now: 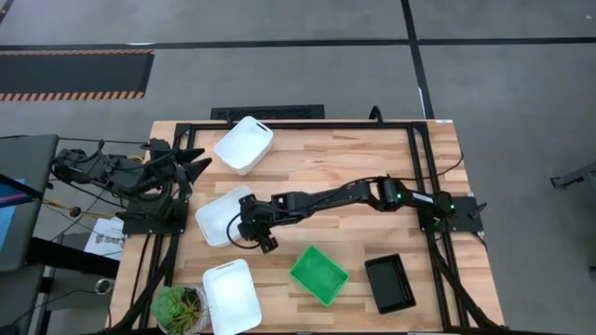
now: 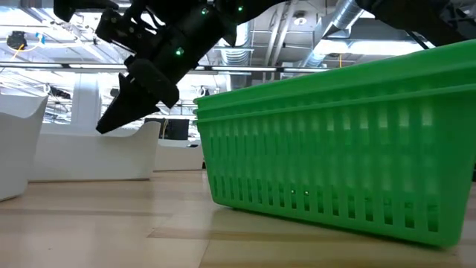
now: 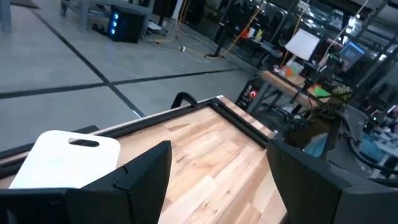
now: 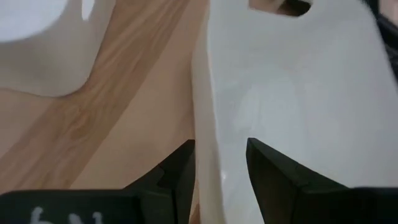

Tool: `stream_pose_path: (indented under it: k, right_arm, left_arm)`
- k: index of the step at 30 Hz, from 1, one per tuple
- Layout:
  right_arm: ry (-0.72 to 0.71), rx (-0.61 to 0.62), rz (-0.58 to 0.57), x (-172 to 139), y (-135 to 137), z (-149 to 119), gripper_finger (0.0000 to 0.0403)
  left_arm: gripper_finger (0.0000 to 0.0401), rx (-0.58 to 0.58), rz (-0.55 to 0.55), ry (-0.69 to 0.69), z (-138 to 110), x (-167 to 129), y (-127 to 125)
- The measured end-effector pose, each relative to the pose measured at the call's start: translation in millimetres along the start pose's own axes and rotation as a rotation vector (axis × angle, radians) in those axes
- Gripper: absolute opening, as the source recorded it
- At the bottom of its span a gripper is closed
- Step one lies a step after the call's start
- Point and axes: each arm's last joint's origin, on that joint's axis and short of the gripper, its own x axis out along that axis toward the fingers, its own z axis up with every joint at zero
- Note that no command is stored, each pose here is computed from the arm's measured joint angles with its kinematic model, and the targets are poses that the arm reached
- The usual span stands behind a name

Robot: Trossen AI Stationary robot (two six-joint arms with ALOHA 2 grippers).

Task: Stack baskets by color
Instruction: Stack the middle white bin on the bottom white bin

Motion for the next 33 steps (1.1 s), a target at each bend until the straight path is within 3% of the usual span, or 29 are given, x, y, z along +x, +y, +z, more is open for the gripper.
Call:
stream_pose_path:
  k: [16, 33]
  right_arm:
    - [0.008, -0.011, 0.007, 9, -6, -17, 0.0163]
    - [0.057, 0.005, 0.011, 32, 4, -31, 0.0106]
  left_arm:
    - [0.0254, -0.051, 0.021, -0.024, 1, 0, 0]
    - [0.0254, -0.049, 0.019, -0.021, 1, 0, 0]
